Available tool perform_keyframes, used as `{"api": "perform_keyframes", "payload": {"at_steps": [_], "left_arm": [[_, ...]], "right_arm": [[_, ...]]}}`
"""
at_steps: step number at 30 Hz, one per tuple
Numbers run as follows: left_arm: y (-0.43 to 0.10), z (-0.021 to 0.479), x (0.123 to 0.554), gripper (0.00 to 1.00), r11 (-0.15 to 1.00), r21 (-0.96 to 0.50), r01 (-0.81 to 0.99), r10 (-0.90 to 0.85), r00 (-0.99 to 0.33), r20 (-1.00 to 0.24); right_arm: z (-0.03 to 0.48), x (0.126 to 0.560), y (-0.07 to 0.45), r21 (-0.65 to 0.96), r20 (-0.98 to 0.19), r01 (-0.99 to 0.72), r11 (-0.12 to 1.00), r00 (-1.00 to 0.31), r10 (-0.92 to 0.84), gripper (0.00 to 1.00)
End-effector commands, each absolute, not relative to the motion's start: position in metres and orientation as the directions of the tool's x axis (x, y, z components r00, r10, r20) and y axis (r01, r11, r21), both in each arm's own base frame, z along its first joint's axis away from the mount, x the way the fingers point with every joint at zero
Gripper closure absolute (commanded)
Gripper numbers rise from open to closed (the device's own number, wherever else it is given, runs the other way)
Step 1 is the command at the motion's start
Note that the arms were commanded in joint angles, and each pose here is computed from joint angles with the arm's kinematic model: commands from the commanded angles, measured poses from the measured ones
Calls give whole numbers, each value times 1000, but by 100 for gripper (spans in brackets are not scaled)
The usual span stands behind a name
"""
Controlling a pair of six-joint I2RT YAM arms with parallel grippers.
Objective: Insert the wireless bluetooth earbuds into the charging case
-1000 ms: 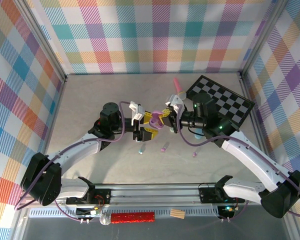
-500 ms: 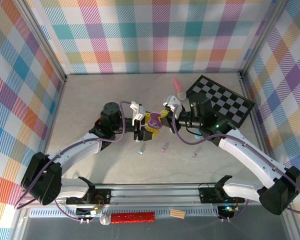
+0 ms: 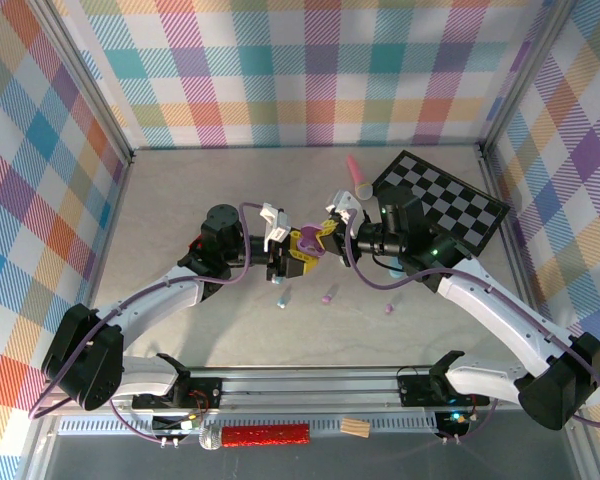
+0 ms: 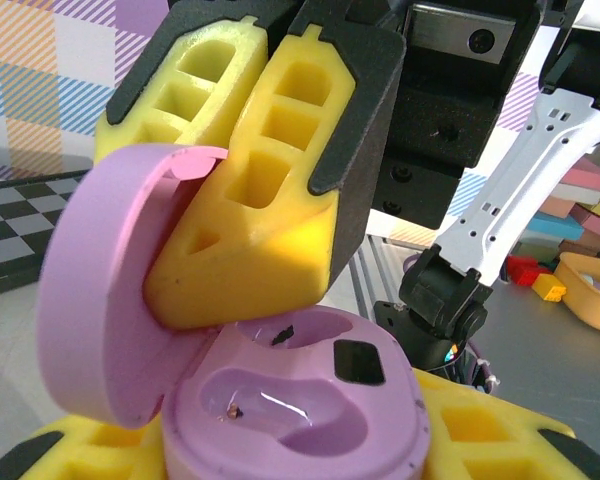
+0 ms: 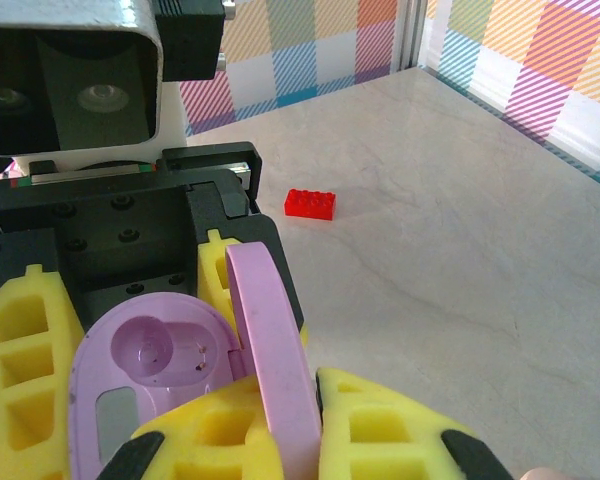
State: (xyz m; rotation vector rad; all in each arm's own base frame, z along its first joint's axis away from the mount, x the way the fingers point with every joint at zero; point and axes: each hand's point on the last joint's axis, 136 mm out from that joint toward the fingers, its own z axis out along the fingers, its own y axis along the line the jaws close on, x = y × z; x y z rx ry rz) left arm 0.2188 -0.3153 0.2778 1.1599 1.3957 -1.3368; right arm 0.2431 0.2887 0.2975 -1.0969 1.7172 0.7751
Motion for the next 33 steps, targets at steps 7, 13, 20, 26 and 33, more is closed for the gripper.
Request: {"api": "perform_keyframes", "payload": {"at_steps": [7,13,20,26,33], "left_arm": [[-315,294,212,63,-36,-126,991,23,-125,-992],[-313,293,221,63,10,-104,995,-6,-104,-995],[-306,297,228,63,52,-94,994,-63,-91,-994],[-301,302,233,62,92,-76,993,-104,-66,-992],[-296,306,235,61,114,-68,991,-133,-52,-990]], "right_arm": [[308,240,289,33,-936,-914,405,-171,-308,85],[326,234,283,81,-949,-901,426,-201,-244,48],[349,226,262,182,-960,-858,479,-261,-101,37],[351,240,215,297,-943,-725,621,-323,74,34],[286,257,153,494,-822,-435,753,-515,242,33]]}}
